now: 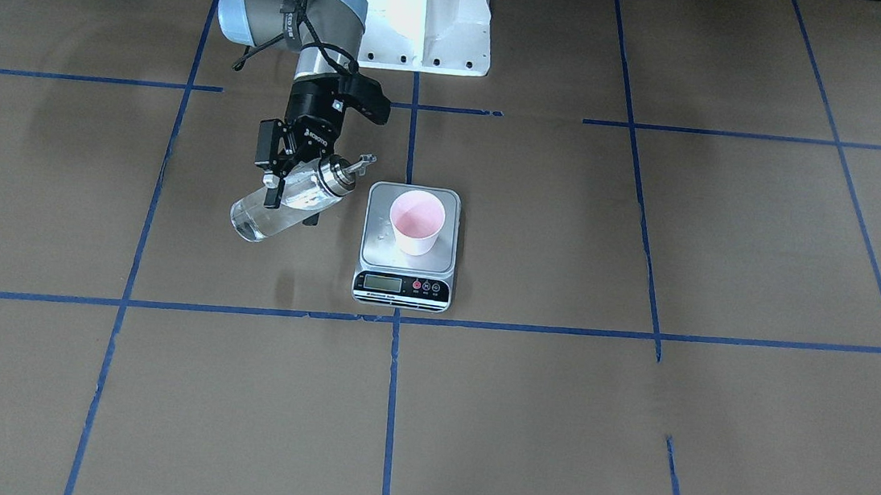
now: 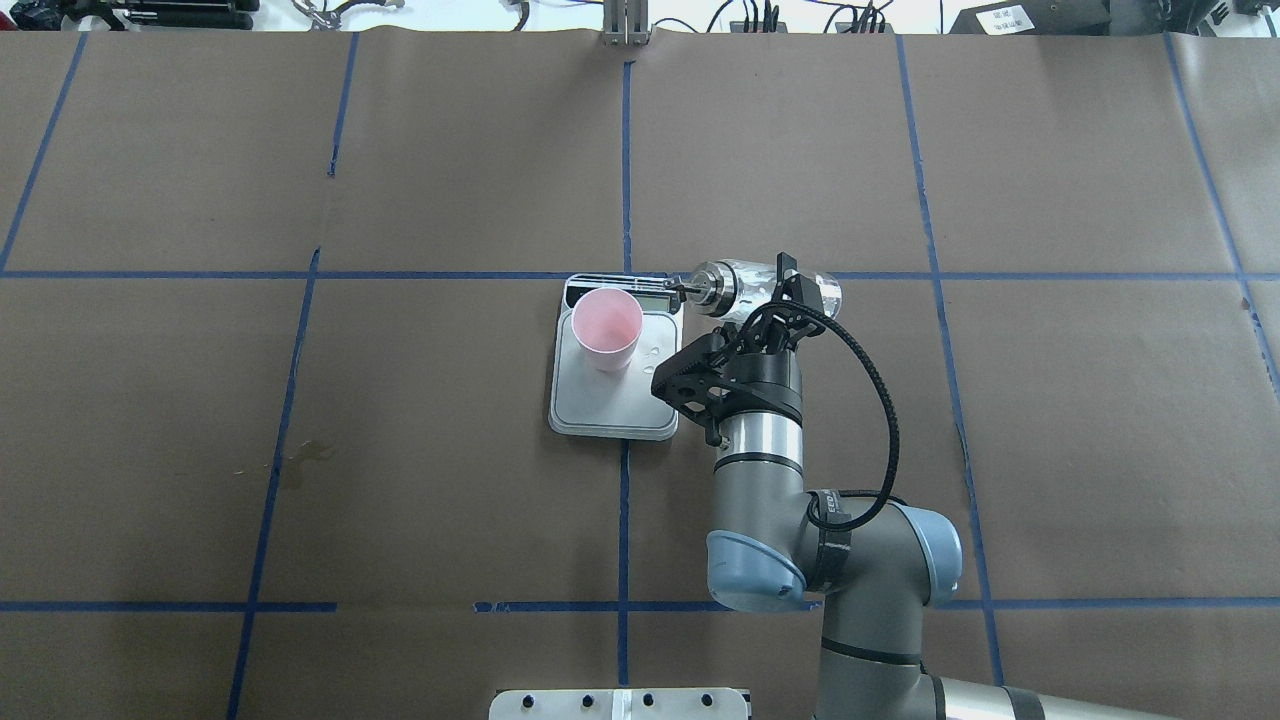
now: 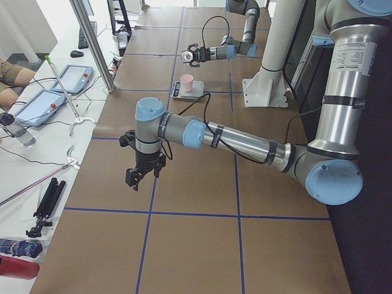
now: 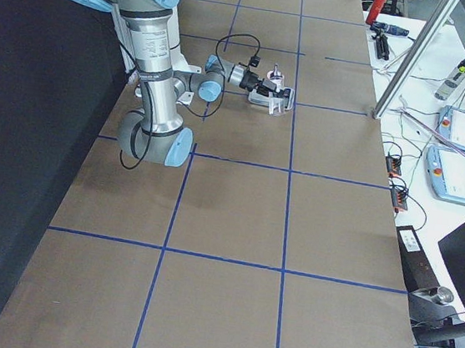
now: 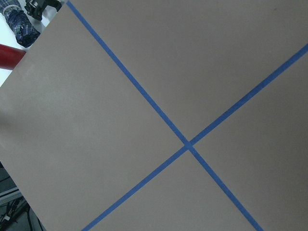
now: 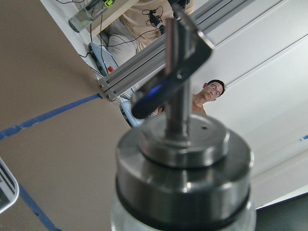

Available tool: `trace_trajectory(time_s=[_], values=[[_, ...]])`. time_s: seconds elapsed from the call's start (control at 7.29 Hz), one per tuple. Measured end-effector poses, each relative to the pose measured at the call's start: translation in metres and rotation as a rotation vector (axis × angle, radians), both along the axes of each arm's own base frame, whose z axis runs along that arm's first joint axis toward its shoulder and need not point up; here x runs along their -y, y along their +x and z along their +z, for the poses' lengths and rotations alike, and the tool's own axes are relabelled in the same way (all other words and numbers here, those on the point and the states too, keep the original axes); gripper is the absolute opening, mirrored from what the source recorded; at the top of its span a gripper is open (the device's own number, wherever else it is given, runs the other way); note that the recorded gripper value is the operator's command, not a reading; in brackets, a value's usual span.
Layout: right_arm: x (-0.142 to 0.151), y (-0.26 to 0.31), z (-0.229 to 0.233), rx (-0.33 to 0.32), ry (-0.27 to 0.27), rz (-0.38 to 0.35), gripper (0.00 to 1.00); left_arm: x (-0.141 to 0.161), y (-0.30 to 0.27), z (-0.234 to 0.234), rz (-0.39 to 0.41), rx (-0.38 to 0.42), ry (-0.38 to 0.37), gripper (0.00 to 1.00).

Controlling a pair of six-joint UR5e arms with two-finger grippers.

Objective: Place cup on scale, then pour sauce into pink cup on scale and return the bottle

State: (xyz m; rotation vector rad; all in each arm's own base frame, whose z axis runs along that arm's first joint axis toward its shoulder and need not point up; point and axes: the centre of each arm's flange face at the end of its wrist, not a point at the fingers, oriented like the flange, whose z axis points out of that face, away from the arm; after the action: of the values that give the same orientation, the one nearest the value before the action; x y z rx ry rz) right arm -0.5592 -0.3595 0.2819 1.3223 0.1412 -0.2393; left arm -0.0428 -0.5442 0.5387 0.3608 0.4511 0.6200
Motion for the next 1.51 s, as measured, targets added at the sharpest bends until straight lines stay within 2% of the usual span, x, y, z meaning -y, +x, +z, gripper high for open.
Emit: trace_trajectory(time_s=[0.69,0.96,1.37,1.51], values=[[0.007,-0.003,-0.007,-0.288,0.025,0.0,0.0,0.0,-0.002,0.005,-0.005,0.002,-0.009,1.0],[0.011,-0.017,-0.009,-0.369,0.029,0.014,0.0,0.0,-0.002,0.005,-0.005,0.002,-0.01,1.0],[0.016,-0.031,-0.008,-0.44,0.041,0.031,0.0,0.001,-0.002,0.006,-0.006,0.002,-0.012,1.0],[0.017,-0.032,-0.006,-0.491,0.049,0.035,0.0,0.001,-0.002,0.006,-0.006,0.002,-0.012,1.0]])
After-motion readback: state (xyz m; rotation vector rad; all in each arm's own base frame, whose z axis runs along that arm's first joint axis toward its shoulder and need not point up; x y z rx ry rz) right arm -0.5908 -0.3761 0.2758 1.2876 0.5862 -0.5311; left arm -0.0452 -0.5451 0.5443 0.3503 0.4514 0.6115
